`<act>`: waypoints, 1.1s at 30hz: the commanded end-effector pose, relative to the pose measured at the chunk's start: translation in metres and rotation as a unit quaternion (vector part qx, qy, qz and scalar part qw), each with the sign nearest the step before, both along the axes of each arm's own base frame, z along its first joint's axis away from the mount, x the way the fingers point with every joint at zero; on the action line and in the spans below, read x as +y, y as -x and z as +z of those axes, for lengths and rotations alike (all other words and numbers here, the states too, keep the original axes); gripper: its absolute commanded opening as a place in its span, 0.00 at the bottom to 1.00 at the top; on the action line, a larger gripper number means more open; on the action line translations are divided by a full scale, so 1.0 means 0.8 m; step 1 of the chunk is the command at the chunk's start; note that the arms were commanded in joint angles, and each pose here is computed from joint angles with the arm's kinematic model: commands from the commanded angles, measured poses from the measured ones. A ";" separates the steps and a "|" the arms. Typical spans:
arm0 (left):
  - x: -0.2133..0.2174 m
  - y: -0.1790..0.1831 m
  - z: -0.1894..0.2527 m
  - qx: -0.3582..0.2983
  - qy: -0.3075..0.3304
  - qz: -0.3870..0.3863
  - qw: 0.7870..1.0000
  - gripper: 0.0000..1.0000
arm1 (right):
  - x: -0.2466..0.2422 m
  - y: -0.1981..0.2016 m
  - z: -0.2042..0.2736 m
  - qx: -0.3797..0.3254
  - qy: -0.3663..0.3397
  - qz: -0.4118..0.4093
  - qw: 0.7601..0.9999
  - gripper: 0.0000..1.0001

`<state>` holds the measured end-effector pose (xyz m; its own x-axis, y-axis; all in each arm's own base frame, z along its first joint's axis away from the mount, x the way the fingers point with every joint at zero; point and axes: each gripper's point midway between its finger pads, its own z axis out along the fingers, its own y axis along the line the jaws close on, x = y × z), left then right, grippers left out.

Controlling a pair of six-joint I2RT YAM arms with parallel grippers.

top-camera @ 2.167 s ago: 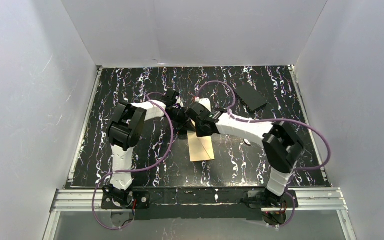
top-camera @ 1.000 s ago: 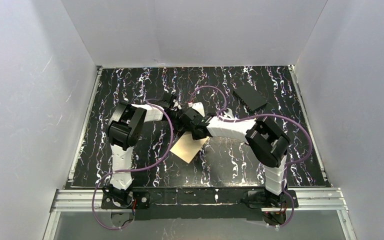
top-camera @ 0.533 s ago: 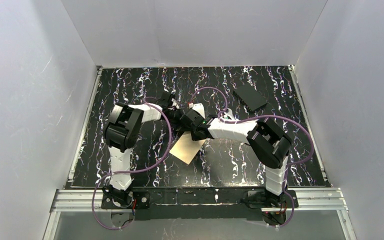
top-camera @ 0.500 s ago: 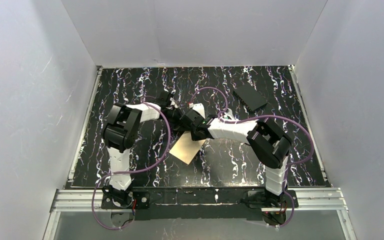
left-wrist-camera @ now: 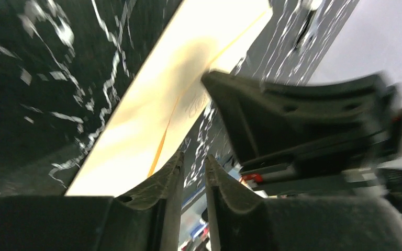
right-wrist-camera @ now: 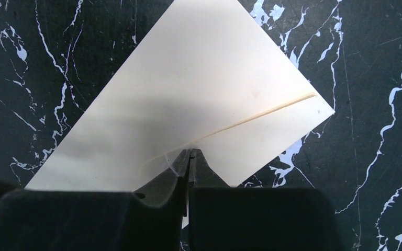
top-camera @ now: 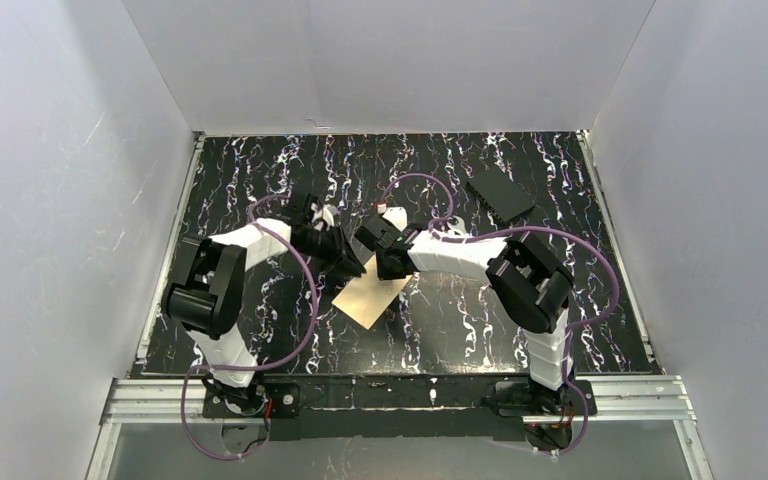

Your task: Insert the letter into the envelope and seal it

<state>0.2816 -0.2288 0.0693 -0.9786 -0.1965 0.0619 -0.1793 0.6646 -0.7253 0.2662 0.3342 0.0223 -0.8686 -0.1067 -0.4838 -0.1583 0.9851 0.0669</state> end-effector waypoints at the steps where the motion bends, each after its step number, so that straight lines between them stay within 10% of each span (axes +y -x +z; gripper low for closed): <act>1: -0.027 0.054 0.004 0.009 0.033 -0.044 0.998 0.16 | -0.043 0.073 -0.078 0.125 0.080 -0.020 0.989 0.10; 33: 0.009 0.113 -0.107 0.098 -0.145 -0.079 0.981 0.00 | 0.024 0.074 -0.019 0.023 0.046 0.132 0.990 0.13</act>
